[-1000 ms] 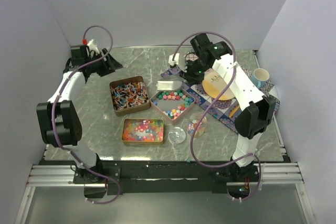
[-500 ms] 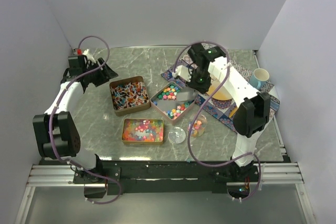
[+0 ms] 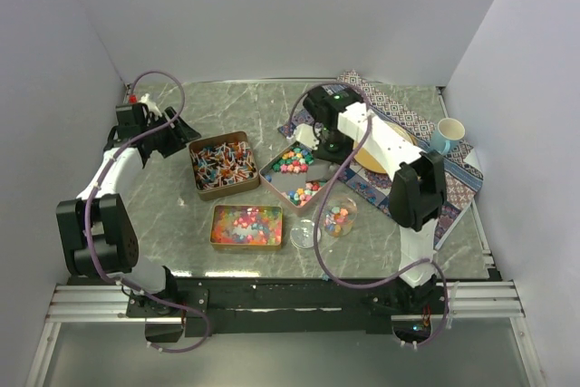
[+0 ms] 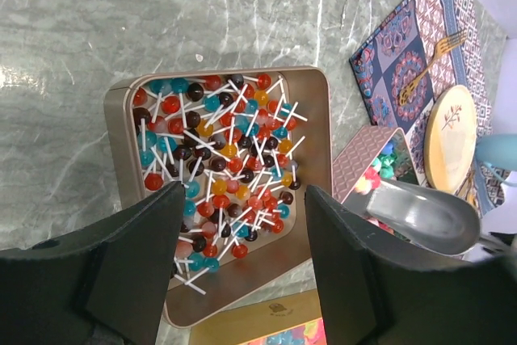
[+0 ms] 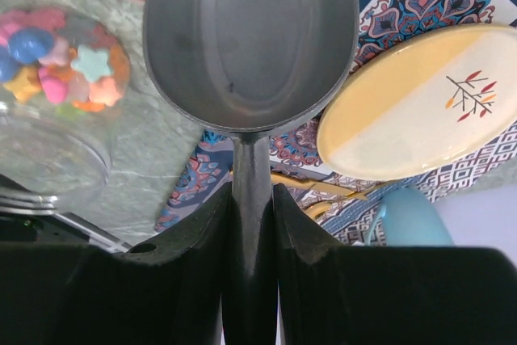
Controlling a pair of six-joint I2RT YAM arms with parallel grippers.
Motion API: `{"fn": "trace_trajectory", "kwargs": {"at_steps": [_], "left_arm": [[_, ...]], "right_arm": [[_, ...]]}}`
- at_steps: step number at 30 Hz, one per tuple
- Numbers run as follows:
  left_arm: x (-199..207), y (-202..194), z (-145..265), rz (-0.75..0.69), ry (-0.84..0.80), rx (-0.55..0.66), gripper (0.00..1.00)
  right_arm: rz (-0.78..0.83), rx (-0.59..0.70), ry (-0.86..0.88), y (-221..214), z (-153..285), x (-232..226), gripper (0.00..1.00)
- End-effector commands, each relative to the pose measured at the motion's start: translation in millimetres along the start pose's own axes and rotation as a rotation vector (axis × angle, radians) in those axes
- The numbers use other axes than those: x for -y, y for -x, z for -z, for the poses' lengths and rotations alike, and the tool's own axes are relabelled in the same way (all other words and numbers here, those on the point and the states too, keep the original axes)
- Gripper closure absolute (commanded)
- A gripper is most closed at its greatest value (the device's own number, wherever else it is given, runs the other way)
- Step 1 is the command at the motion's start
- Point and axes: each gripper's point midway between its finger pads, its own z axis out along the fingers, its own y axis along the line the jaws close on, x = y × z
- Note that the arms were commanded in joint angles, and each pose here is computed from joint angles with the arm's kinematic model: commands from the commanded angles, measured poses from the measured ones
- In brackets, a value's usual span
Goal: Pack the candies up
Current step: Scoop the fake candies from the storage box.
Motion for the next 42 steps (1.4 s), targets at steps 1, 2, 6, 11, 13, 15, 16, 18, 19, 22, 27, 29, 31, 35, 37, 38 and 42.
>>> {"fn": "trace_trajectory", "kwargs": {"at_steps": [1, 2, 6, 11, 13, 15, 16, 18, 19, 22, 27, 29, 31, 35, 37, 38, 42], "left_arm": [[13, 15, 8, -0.014, -0.044, 0.060, 0.33], [13, 15, 8, -0.013, -0.044, 0.058, 0.33], [14, 15, 8, -0.007, -0.048, 0.054, 0.33], [14, 10, 6, 0.008, -0.054, 0.039, 0.33], [14, 10, 6, 0.012, -0.057, 0.038, 0.33], [13, 9, 4, 0.015, -0.058, 0.037, 0.33], [12, 9, 4, 0.017, -0.057, 0.037, 0.33], [11, 7, 3, 0.019, -0.055, 0.031, 0.33], [10, 7, 3, 0.017, -0.054, 0.031, 0.33], [8, 6, 4, 0.009, -0.043, 0.029, 0.33], [4, 5, 5, -0.003, -0.028, 0.033, 0.33], [4, 3, 5, -0.006, -0.027, 0.032, 0.33], [2, 2, 5, -0.006, -0.022, 0.032, 0.33], [-1, 2, 4, -0.008, -0.016, 0.035, 0.33], [-2, 1, 2, -0.008, -0.014, 0.032, 0.33], [-4, 2, 2, -0.009, -0.010, 0.032, 0.33], [-7, 1, 1, -0.015, 0.007, 0.018, 0.33]], "right_arm": [[-0.055, -0.116, -0.011, -10, 5, -5, 1.00], [-0.060, -0.130, -0.003, -9, -1, -6, 1.00], [-0.150, -0.137, -0.015, -1, -7, -2, 1.00], [-0.192, -0.139, -0.011, 4, -13, -2, 1.00], [-0.184, -0.126, 0.001, 7, -14, -3, 1.00], [-0.137, -0.127, -0.007, 12, -15, -1, 1.00], [-0.127, -0.120, -0.005, 16, -16, 0, 1.00], [-0.079, -0.109, -0.011, 24, -17, 4, 1.00], [-0.051, -0.110, -0.012, 27, -18, 5, 1.00], [0.070, -0.085, -0.084, 38, -22, 16, 1.00], [0.230, -0.117, -0.128, 33, -32, 18, 1.00], [0.271, -0.112, -0.148, 36, -34, 20, 1.00], [0.292, -0.104, -0.178, 40, -35, 23, 1.00], [0.308, -0.096, -0.183, 50, -39, 26, 1.00], [0.290, -0.084, -0.168, 58, -43, 27, 1.00], [0.281, -0.075, -0.170, 61, -45, 27, 1.00], [0.296, -0.004, -0.183, 80, -50, 28, 1.00]]}}
